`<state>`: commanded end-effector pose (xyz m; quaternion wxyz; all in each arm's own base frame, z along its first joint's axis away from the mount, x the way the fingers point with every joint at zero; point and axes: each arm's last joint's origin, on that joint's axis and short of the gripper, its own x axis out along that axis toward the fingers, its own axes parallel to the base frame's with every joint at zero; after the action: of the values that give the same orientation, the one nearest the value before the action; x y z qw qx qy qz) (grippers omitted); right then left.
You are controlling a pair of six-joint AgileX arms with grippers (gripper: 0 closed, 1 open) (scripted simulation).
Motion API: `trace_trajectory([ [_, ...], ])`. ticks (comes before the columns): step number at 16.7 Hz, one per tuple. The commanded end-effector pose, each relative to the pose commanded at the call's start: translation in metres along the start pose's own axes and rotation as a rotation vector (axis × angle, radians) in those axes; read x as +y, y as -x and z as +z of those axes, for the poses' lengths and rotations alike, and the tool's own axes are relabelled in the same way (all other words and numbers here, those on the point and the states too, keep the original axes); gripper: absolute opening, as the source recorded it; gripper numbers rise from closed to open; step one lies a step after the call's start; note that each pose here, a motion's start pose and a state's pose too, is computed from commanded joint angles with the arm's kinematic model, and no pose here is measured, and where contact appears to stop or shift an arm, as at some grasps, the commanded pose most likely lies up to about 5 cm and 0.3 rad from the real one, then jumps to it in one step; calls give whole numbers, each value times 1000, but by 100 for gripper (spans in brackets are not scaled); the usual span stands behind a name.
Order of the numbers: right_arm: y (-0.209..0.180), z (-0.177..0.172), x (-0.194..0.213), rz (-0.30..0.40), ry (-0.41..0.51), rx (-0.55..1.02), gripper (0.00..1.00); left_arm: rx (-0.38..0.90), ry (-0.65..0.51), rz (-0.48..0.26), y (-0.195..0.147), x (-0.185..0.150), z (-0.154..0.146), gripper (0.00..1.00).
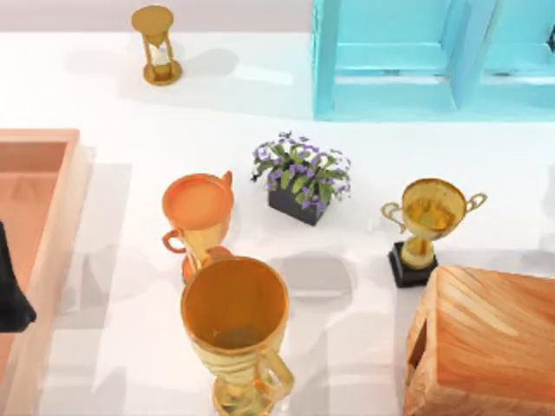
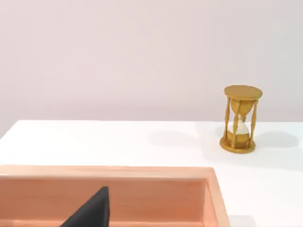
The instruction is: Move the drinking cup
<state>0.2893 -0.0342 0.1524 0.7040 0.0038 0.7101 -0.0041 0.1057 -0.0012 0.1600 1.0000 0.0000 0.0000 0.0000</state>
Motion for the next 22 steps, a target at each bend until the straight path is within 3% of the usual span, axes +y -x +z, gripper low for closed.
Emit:
trace_trajectory([
  [5,25,19,-83,-4,1,-3,0,0,0,0,0,0,0,100],
  [11,62,-6,-195,-31,1,-27,0,0,0,0,0,0,0,100],
  [18,67,-10,-205,-40,2,-34,0,0,0,0,0,0,0,100],
  [22,39,-9,-207,-40,2,-34,0,0,0,0,0,0,0,100],
])
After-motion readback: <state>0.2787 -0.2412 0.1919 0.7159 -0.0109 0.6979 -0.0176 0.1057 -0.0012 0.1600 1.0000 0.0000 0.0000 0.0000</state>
